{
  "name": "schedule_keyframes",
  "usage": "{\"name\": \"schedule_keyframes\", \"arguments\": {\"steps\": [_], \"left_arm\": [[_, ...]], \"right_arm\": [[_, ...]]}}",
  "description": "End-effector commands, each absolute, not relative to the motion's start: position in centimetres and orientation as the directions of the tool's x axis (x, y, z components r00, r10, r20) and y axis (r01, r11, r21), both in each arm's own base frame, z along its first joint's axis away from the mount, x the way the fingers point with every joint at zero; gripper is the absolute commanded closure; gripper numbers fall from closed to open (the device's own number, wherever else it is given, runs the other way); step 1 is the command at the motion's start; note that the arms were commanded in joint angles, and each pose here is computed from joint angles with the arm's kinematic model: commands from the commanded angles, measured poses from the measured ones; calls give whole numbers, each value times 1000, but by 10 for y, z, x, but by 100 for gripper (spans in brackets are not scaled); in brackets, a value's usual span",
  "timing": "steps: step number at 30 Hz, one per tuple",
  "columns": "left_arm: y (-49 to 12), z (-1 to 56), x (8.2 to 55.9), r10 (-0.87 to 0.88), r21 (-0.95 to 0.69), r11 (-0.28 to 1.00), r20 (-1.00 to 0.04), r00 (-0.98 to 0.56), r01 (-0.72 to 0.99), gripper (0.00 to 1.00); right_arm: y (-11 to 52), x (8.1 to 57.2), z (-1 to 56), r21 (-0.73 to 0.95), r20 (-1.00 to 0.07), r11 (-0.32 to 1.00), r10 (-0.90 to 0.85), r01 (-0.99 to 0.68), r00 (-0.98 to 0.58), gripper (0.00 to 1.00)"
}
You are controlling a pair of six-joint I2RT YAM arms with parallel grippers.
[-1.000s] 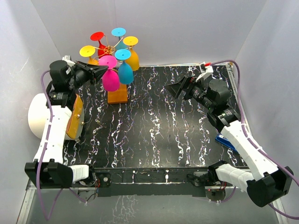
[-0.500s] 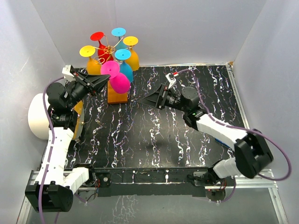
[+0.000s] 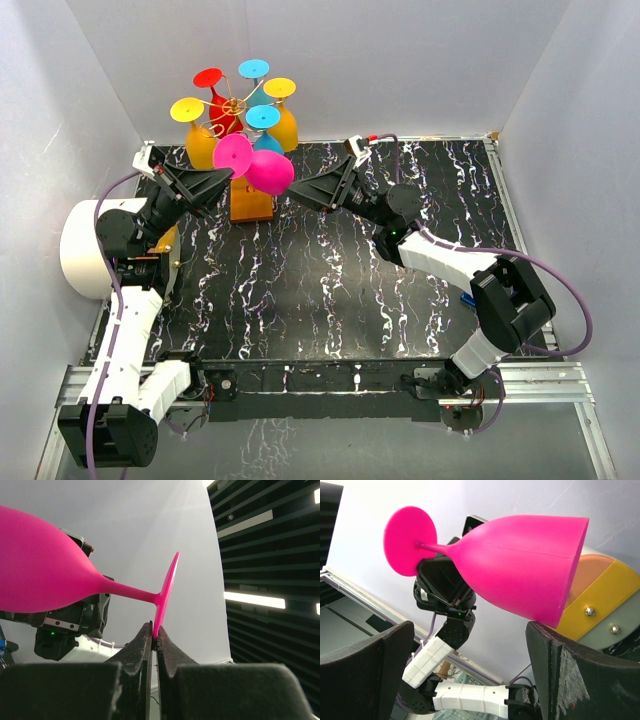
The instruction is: Take the wine glass off the wine glass rack
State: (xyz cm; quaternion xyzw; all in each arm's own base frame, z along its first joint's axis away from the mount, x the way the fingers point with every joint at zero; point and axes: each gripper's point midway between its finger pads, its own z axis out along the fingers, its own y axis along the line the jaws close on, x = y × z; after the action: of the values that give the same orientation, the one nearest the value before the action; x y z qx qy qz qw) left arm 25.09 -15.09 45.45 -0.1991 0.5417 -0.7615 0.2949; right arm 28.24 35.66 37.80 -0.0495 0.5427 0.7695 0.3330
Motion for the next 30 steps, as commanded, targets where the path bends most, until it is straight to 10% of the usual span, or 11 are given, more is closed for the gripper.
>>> {"name": "schedule_keyframes", "arguments": {"steps": [1,16,30], "left_arm": [[-152,475,226,-637,-913,-269,-70,-768,306,100],[-151,472,220,-656,-924,-253,-55,-753,288,100],[-148,434,234,-664,-942,-277,44,-746,190,100]], "right_arm": [[354,289,411,734,-463,-222,528,-642,-712,7],[353,291,403,728,-507,-147,541,-669,-671,3],[313,241,473,641,-417,-339,599,-688,-683,60]]}}
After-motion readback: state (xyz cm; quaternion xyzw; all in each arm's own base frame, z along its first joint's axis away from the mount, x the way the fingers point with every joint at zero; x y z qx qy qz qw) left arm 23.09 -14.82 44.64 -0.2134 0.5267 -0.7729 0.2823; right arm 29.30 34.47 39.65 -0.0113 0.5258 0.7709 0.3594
